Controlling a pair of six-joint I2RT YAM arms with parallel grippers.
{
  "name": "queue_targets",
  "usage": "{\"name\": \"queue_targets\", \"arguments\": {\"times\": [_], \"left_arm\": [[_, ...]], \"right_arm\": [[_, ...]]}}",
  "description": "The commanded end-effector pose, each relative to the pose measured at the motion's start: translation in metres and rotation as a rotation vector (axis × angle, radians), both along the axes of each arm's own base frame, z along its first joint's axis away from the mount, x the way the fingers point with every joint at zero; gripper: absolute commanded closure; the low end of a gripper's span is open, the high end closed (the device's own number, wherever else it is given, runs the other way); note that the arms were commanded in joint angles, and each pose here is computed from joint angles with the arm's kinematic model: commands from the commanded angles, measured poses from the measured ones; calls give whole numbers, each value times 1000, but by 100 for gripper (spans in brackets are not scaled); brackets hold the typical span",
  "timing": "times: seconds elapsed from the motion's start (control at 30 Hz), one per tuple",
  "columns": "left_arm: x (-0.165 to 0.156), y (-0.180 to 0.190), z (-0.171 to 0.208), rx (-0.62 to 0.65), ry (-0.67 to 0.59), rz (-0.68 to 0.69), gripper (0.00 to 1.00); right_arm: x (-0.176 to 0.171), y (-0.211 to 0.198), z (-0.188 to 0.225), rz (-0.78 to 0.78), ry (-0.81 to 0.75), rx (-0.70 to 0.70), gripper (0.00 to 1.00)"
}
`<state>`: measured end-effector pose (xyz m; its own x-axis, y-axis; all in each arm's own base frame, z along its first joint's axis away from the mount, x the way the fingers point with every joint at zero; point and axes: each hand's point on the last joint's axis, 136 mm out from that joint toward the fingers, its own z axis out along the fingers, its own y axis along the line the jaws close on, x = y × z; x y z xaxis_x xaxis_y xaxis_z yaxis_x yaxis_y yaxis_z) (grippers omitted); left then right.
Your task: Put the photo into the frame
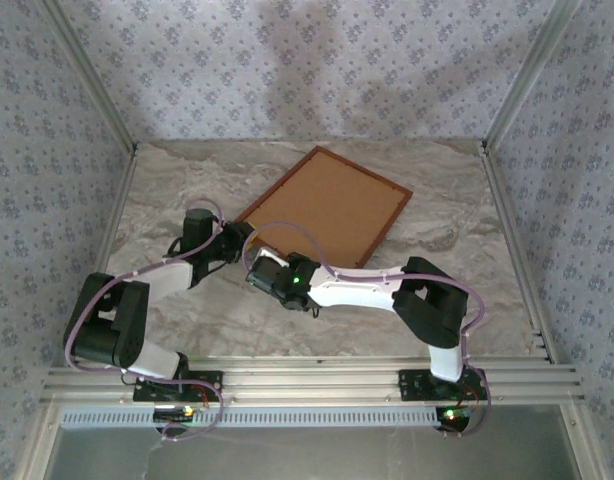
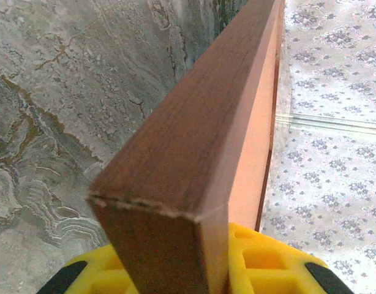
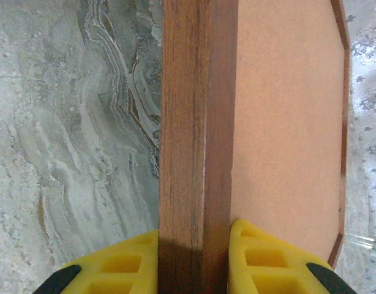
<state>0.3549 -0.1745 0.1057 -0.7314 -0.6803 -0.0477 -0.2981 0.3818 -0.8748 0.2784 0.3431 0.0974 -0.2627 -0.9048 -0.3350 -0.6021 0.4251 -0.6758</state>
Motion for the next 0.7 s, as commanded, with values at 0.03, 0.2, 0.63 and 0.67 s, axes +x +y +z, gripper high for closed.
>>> {"name": "queue_targets", "arguments": {"times": [0.03,0.2,0.63,0.67], "left_arm": [[5,-10,33,2,-126,-71,54],[6,-15,50,9,-159,-113,12],[0,90,39,83,-53,223,1],[-2,98,32,68,-39,250,1]], "right_arm": [[0,2,8,49,7,-23,93],[7,-1,30,66,-36,-29,100],[34,-9,148,64,-107,249,100],[34,-9,162,71,-100,294,100]]}}
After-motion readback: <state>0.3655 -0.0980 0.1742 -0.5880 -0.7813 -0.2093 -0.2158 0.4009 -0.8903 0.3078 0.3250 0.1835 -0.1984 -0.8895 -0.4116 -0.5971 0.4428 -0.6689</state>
